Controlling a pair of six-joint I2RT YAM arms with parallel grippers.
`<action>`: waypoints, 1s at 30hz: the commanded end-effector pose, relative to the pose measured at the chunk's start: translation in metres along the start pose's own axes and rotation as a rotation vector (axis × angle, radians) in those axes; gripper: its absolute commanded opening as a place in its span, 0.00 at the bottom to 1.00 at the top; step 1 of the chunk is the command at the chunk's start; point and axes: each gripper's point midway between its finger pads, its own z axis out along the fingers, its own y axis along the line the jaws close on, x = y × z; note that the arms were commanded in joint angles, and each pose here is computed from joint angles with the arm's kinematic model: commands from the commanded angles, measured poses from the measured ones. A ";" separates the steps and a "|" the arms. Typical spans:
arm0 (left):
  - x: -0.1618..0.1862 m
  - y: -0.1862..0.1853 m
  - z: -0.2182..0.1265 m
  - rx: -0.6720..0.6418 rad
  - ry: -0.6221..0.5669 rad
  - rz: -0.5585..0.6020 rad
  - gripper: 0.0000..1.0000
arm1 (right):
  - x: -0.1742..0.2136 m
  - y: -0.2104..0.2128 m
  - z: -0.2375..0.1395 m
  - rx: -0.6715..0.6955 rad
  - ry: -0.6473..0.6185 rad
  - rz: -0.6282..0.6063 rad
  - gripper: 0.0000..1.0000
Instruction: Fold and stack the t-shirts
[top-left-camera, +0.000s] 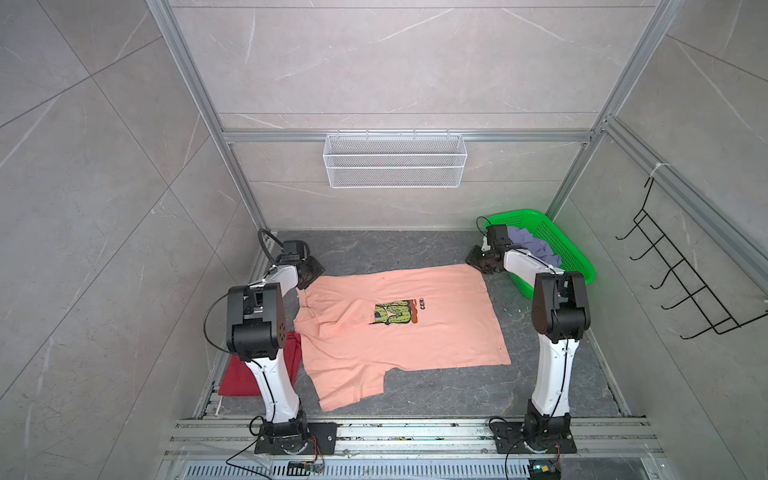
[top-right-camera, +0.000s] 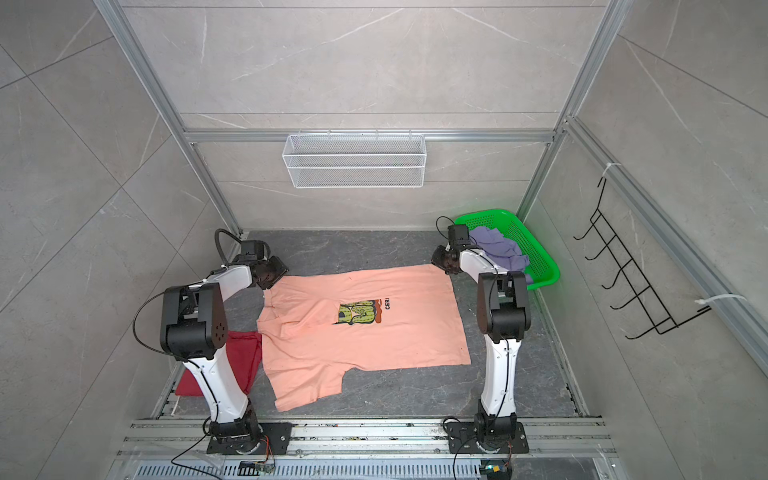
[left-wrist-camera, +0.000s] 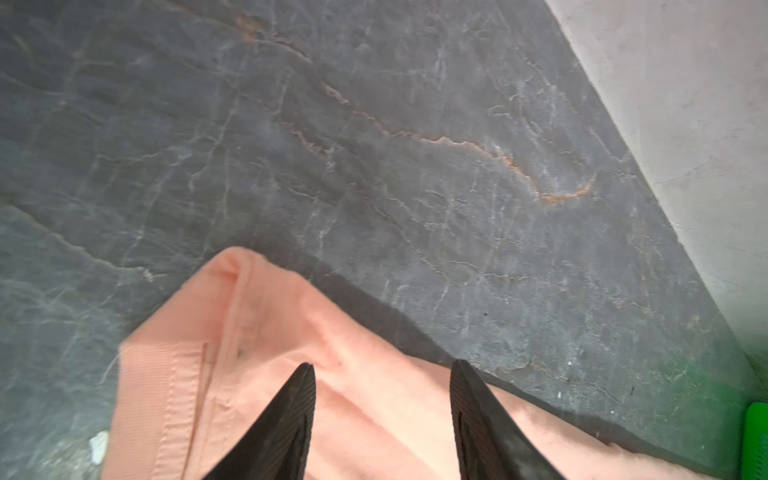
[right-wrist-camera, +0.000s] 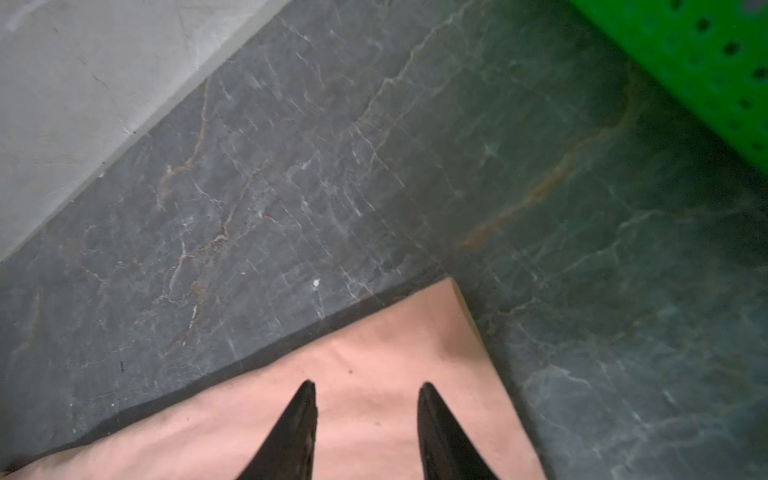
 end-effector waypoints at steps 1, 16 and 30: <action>-0.013 -0.017 0.006 0.053 -0.014 0.019 0.55 | 0.000 0.002 0.013 -0.011 0.012 0.011 0.42; -0.007 0.024 0.029 -0.086 0.009 -0.057 0.55 | 0.009 -0.030 0.032 0.139 0.058 0.015 0.42; -0.001 0.079 0.039 -0.176 0.041 -0.164 0.55 | 0.015 -0.067 0.044 0.199 0.103 0.147 0.41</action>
